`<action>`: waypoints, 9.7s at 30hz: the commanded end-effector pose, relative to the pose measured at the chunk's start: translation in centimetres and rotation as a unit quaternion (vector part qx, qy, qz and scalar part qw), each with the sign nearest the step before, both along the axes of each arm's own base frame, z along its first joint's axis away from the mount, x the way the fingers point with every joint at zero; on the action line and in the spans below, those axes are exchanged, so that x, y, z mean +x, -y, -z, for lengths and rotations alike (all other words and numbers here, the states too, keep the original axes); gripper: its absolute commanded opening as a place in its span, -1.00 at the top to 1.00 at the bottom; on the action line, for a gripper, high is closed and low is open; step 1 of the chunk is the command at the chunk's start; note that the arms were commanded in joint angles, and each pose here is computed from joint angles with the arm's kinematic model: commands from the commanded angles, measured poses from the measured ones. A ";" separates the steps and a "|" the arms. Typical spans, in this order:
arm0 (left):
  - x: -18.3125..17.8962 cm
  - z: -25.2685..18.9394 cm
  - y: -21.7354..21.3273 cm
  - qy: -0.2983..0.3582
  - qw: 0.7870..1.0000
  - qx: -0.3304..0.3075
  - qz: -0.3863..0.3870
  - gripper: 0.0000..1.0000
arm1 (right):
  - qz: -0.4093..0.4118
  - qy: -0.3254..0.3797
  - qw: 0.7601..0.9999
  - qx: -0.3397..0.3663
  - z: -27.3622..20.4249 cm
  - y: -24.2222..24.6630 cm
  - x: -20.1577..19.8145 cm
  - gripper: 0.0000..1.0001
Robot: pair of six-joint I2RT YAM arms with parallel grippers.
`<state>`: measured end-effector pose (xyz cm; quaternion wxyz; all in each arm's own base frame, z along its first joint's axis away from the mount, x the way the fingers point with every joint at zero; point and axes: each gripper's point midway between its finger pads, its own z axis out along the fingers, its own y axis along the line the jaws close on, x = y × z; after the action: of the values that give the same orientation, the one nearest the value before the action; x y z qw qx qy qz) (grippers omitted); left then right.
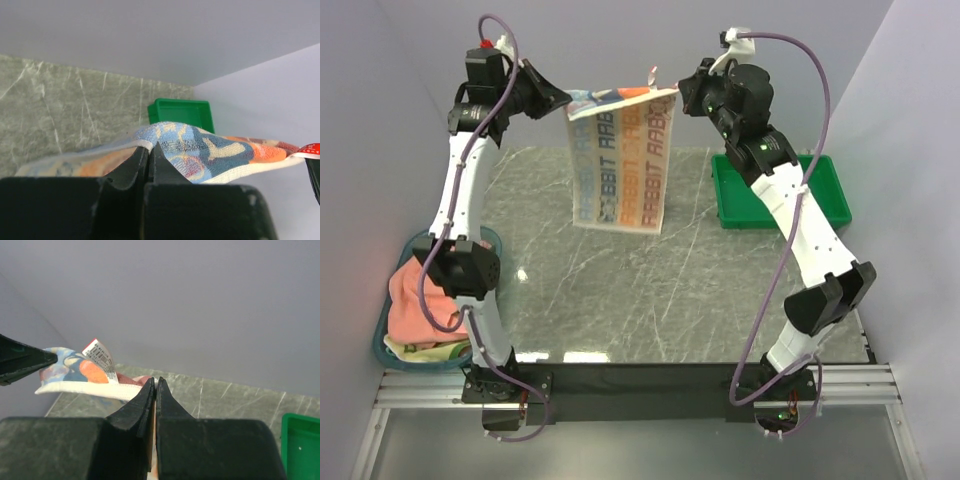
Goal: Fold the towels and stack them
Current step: Flatten out the crumpled towel, then fold the towel
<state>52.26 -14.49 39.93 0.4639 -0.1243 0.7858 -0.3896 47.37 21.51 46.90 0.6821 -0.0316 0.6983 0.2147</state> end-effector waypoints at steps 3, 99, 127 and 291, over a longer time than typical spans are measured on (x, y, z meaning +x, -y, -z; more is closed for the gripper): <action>-5.6 -9.1 -1.0 0.126 0.992 -0.011 0.014 0.99 | 0.010 0.105 0.994 0.032 -8.2 3.0 -4.1 1.00; -11.5 29.7 1.8 -0.236 0.916 0.324 -0.023 -0.37 | -0.084 -0.390 0.893 -0.209 36.0 1.4 -14.2 0.05; -6.0 33.4 0.4 -0.244 0.913 0.325 0.014 -0.39 | -0.121 -0.394 0.867 -0.280 41.7 -1.4 1.6 -0.09; -18.5 30.9 -2.6 -0.255 0.933 0.239 -0.087 0.99 | -0.021 -0.347 0.926 -0.145 36.6 1.5 -14.6 1.00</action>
<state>33.53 -14.83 8.55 0.2662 -0.1518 0.9375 -0.1650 32.33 23.19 10.13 0.3614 -0.0928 0.9090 0.1856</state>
